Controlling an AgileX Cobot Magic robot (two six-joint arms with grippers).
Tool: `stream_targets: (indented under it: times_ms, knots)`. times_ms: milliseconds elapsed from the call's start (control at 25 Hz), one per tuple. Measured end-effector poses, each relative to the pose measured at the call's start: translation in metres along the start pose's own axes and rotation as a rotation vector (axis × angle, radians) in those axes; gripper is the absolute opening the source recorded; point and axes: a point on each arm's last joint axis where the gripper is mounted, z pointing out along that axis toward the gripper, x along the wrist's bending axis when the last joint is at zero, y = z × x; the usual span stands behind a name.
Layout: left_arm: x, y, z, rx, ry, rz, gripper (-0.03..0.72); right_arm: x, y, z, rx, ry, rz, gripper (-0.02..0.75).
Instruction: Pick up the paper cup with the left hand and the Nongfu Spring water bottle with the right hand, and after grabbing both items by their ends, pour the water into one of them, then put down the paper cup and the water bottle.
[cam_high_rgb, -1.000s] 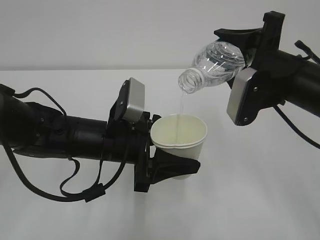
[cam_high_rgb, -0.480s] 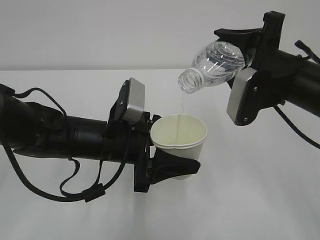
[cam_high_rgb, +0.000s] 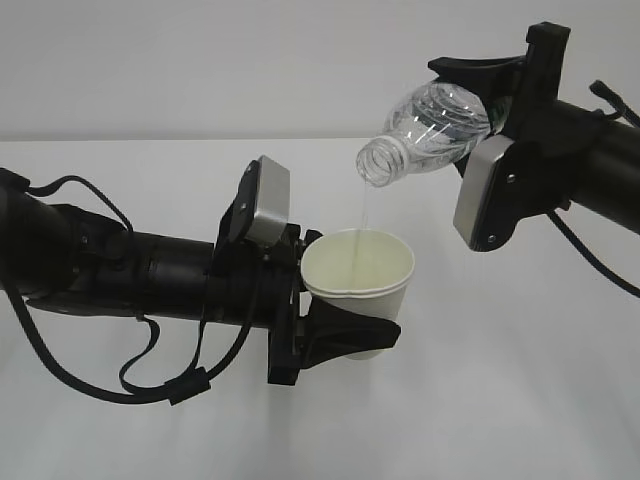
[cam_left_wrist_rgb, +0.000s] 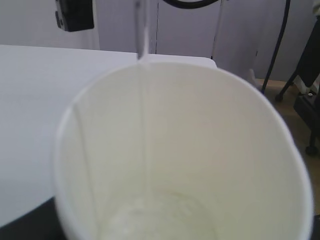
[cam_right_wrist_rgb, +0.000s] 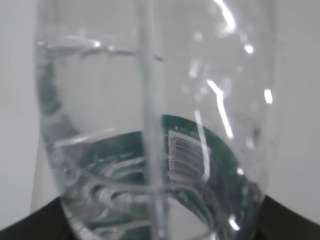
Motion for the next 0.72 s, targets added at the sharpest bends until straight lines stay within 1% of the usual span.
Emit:
stream_targets:
  times_ms: [720]
  knots:
    - [-0.0008, -0.0005, 0.0000, 0.006, -0.009, 0.005, 0.475, -0.0021, 0.0005, 0.0002, -0.006, -0.019, -0.001, 0.417]
